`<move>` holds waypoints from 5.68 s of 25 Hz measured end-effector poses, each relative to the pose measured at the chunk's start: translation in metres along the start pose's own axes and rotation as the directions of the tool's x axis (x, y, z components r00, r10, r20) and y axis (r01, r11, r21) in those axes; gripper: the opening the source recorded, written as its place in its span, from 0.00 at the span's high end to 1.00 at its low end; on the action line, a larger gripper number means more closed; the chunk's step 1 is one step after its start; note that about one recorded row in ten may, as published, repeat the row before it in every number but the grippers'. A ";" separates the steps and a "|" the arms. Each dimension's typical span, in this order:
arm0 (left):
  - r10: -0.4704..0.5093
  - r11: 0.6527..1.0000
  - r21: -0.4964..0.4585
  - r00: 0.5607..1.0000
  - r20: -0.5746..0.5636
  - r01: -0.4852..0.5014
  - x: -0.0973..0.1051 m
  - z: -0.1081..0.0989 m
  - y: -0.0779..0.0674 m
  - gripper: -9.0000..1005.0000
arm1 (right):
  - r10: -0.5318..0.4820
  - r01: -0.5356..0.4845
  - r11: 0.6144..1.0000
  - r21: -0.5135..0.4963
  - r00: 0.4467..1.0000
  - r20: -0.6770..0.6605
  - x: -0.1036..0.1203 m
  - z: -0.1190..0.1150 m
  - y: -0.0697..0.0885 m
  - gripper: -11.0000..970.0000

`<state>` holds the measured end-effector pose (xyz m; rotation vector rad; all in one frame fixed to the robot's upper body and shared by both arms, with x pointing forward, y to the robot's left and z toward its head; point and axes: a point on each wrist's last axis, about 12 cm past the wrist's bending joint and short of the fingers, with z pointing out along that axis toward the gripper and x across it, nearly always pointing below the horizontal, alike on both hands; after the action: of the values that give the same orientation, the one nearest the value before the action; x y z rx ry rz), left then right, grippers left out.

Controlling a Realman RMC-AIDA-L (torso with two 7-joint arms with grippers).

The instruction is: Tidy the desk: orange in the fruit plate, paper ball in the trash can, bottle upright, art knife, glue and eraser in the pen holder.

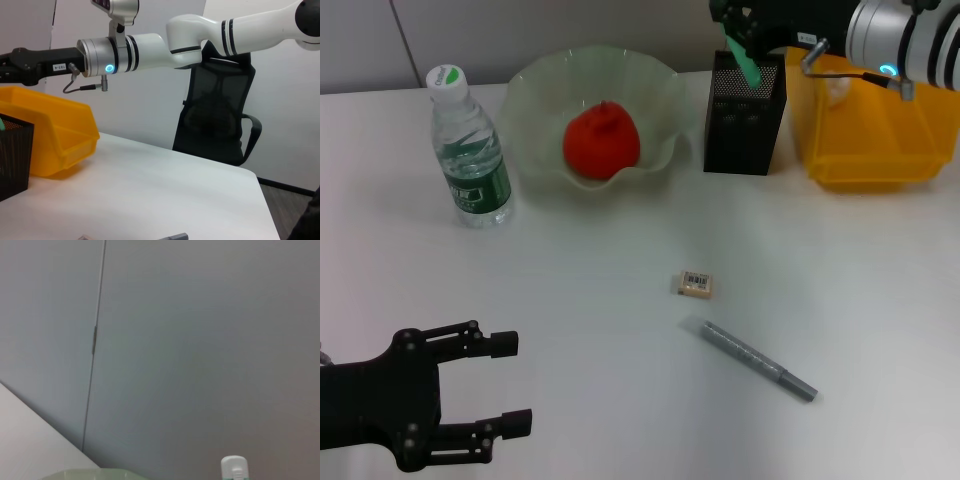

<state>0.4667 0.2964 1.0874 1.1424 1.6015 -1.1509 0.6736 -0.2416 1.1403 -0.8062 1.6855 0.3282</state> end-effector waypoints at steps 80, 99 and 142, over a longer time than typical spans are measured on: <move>0.037 0.999 0.008 0.999 -0.001 -0.037 0.005 0.006 0.001 0.22 | -0.378 -0.074 0.866 -0.495 0.551 -0.744 -0.028 0.034 0.122 0.33; 0.031 0.999 0.006 1.000 0.001 -0.031 0.005 0.008 0.002 0.22 | -0.368 -0.075 0.868 -0.491 0.568 -0.736 -0.021 0.039 0.128 0.61; 0.031 0.999 0.006 1.000 0.001 -0.031 0.005 0.008 0.002 0.22 | -0.130 0.049 0.989 -0.142 0.754 -0.644 -0.103 -0.021 0.043 0.71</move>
<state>0.4683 0.2903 1.0803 1.1669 1.5751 -1.1369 0.6381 -0.1893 1.2341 -1.1794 2.2858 0.0678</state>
